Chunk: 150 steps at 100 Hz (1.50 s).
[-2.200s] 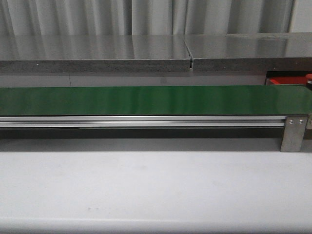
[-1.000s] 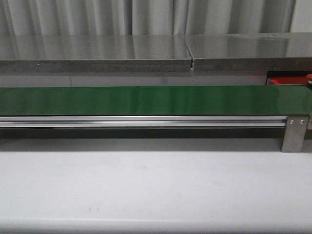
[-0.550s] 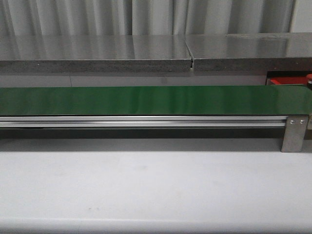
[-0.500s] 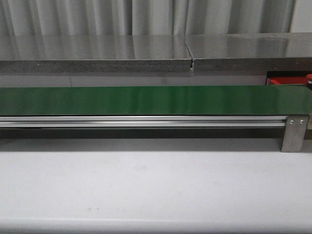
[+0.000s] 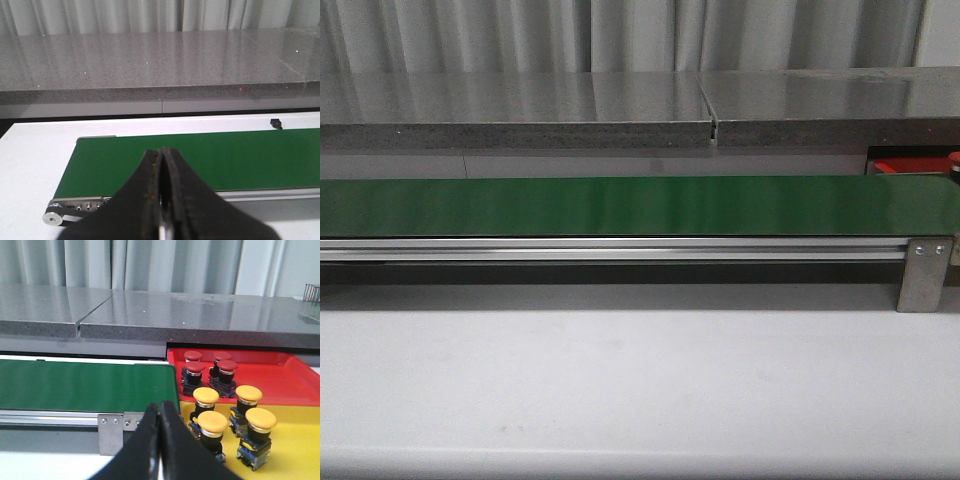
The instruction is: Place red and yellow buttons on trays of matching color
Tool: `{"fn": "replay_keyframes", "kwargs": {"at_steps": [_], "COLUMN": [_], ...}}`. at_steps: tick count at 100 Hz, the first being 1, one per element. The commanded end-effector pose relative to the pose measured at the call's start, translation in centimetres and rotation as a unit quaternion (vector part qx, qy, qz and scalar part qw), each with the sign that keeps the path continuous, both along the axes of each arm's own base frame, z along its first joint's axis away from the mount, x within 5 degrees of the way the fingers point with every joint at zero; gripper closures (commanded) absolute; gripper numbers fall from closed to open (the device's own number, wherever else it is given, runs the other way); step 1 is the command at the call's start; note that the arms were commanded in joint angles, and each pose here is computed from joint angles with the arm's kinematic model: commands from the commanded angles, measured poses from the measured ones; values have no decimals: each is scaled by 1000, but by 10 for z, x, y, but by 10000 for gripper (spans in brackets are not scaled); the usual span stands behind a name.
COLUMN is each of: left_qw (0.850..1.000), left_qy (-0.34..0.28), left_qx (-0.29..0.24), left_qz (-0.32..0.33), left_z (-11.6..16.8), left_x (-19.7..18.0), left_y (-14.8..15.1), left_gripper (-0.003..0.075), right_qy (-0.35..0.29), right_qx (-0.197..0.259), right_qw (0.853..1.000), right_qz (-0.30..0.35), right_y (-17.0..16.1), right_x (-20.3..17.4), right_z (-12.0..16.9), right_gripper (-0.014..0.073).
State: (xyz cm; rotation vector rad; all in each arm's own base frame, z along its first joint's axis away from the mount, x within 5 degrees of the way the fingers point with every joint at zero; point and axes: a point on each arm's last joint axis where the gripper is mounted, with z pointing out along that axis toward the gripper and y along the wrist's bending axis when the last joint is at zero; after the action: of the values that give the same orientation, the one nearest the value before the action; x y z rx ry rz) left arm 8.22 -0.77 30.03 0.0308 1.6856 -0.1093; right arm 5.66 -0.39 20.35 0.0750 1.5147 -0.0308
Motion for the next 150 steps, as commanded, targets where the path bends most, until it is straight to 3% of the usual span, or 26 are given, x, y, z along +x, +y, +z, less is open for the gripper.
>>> {"fn": "replay_keyframes", "kwargs": {"at_steps": [1, 71, 150], "left_qw": [997, 993, 992], "left_qy": [-72, -114, -127], "left_qx": [-11, -12, -17], "left_qz": [7, 13, 14], "left_z": [5, -94, -91], "left_x": [-3, -28, -28], "left_y": [1, 4, 4], "left_gripper": [741, 741, 741], "right_qy": [-57, -56, -56], "right_qx": [-10, -10, -10], "right_qw": [998, 998, 998], "right_qz": [0, 0, 0], "right_y": [1, 0, 0], "right_x": [-4, -4, -4], "right_z": [15, 15, 15], "right_gripper": [712, 712, 712]}}
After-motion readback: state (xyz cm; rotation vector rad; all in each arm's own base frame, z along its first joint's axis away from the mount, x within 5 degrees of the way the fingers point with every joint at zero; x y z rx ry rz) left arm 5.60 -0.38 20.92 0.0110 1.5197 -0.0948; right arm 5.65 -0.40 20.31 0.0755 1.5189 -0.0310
